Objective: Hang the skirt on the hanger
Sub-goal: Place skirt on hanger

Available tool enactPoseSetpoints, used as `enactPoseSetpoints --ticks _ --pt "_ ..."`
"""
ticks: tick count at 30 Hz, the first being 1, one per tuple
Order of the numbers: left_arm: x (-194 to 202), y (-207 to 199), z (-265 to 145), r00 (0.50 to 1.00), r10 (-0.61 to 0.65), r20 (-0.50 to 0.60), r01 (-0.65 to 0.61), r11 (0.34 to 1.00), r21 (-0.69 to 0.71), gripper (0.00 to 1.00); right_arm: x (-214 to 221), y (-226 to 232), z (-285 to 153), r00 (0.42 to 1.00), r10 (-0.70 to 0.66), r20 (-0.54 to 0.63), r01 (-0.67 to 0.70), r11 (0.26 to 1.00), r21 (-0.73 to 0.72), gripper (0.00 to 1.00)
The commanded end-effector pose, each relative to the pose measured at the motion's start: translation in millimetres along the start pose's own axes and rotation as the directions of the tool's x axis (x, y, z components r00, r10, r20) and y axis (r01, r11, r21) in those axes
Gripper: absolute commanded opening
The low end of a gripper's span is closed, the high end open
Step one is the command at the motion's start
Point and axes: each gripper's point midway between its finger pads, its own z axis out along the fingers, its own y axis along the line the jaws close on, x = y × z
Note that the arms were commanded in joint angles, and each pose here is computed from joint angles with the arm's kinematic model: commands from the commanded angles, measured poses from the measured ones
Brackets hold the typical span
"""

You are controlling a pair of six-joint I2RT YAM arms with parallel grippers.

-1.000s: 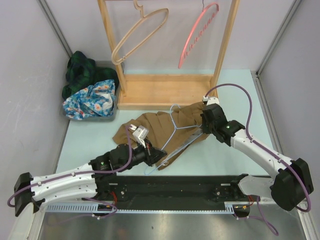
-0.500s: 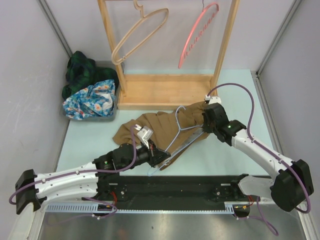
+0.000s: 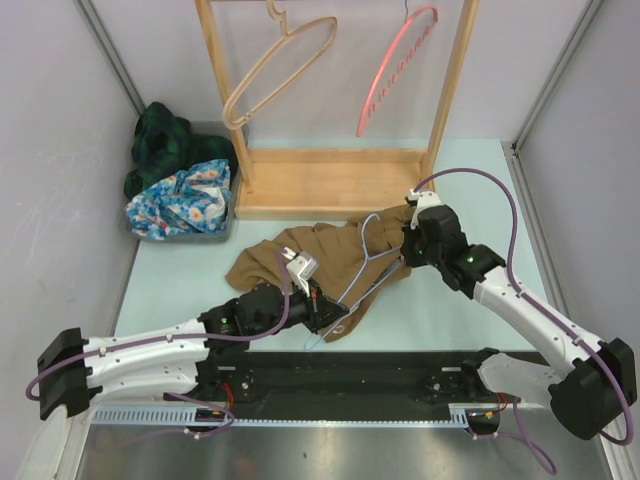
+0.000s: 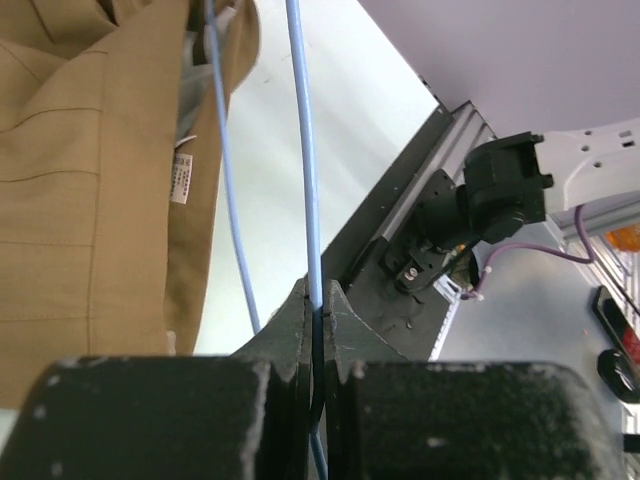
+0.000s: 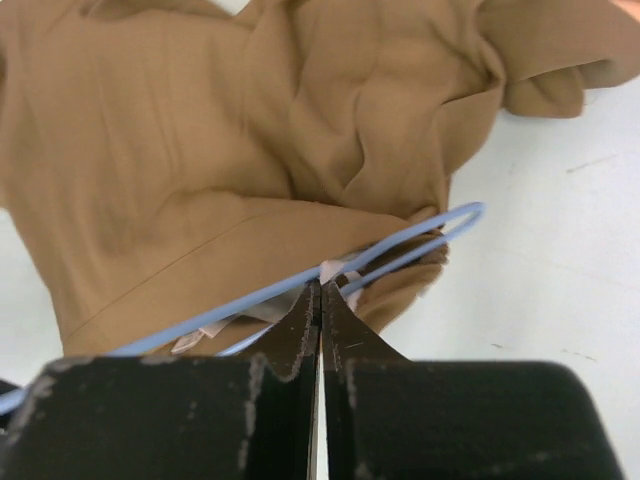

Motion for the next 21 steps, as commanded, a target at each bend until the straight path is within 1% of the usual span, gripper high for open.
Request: enactPoseSetpoints --ticks 1,2,6,9,11,13,14,16,17,18,19,20,21 --pt "-20 -17 2 0.998 0.027 0.050 -0.029 0.999 0.037 0.00 -10 21 -11 0.999 -0.009 0.039 0.013 0.994 -0.104 0.00" --pt "-24 -15 2 0.997 0.028 0.068 -0.029 0.999 0.022 0.00 -7 20 -11 0.999 -0.009 0.031 0.012 0.995 -0.099 0.00" --pt "-35 -17 -5 0.993 0.033 0.115 -0.035 0.999 0.020 0.00 13 3 -8 1.000 0.010 -0.022 -0.010 1.000 -0.003 0.00" --pt "-39 -14 -11 0.991 0.038 0.131 -0.039 0.999 0.005 0.00 17 -9 -9 0.999 0.036 -0.028 -0.034 0.997 0.062 0.00" --pt "-39 -11 -15 0.990 0.038 0.136 -0.038 0.999 -0.005 0.00 18 -12 -9 0.998 0.049 -0.026 -0.047 0.996 0.079 0.00" --pt "-42 -12 -19 0.987 0.034 0.155 -0.035 0.999 -0.001 0.00 18 -10 -10 0.998 0.050 -0.026 -0.048 0.997 0.064 0.00" --pt "-40 -11 -20 0.987 0.033 0.155 -0.033 0.999 0.000 0.00 18 -9 -9 0.998 0.048 -0.028 -0.047 0.997 0.058 0.04" --pt "-40 -10 -21 0.987 0.034 0.157 -0.034 0.999 -0.001 0.00 15 -7 -12 0.999 0.048 -0.025 -0.047 0.998 0.053 0.18" --pt "-39 -9 -21 0.987 0.035 0.155 -0.034 0.999 -0.004 0.00 10 -6 -15 0.999 0.047 -0.010 -0.047 0.998 0.048 0.32" --pt "-39 -9 -21 0.987 0.038 0.153 -0.038 0.999 -0.004 0.00 7 -7 -18 0.999 0.046 -0.006 -0.046 0.998 0.052 0.39" --pt "-38 -9 -20 0.988 0.043 0.150 -0.043 0.999 -0.003 0.00 0 -7 -23 0.999 0.045 0.017 -0.046 0.998 0.049 0.46" --pt "-37 -9 -19 0.988 0.043 0.146 -0.043 0.999 -0.002 0.00 -17 -6 -36 0.996 0.047 0.074 -0.051 0.998 0.043 0.56" --pt "-38 -9 -18 0.988 0.046 0.147 -0.046 0.999 -0.002 0.00 -27 -7 -45 0.993 0.039 0.112 -0.044 0.998 0.041 0.59"
